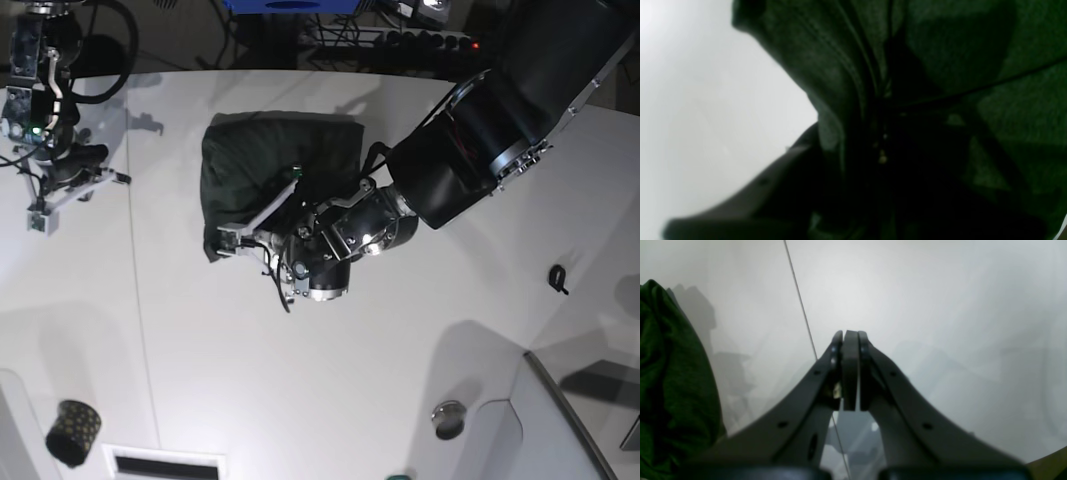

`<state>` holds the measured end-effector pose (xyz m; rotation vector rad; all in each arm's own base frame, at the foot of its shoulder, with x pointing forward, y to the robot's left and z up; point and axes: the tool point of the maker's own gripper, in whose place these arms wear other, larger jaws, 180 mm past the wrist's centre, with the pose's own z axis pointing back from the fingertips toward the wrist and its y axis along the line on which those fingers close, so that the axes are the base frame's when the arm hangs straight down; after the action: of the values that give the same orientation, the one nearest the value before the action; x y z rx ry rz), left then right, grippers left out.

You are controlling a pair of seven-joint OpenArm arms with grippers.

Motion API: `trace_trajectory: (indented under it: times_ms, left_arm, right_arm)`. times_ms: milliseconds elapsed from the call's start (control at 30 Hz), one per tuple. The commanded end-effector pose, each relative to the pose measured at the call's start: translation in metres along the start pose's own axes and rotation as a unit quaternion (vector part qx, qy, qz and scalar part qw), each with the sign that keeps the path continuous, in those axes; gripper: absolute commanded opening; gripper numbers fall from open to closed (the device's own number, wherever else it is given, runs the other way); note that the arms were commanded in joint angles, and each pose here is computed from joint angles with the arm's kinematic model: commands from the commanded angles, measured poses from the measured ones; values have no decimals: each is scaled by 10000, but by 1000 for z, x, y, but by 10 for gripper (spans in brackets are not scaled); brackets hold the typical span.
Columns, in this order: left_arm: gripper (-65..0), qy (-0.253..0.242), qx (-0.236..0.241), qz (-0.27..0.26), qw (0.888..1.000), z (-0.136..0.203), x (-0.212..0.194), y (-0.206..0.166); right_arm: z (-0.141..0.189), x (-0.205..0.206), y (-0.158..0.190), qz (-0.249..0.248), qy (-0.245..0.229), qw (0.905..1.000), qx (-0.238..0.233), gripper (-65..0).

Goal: Layout the t-shirt on the table in an organized manner, then fold the t-shirt properly
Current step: 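Push and flatten the folded shirt with the left gripper into a square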

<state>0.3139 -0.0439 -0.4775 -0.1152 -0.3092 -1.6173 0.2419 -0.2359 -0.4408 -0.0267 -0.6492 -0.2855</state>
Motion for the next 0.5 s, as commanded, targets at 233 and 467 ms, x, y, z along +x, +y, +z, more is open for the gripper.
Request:
trace_trajectory:
  times_ms: [233,467]
  left_arm:
    - [-163,3,462,-143,9988,27,8,47]
    - [-145,-191,806,-317,9961,50,22,72]
  right_arm:
    - [2,15,0,67,-221,9997,16,-645]
    - [2,16,0,65,-236,9997,19,-645]
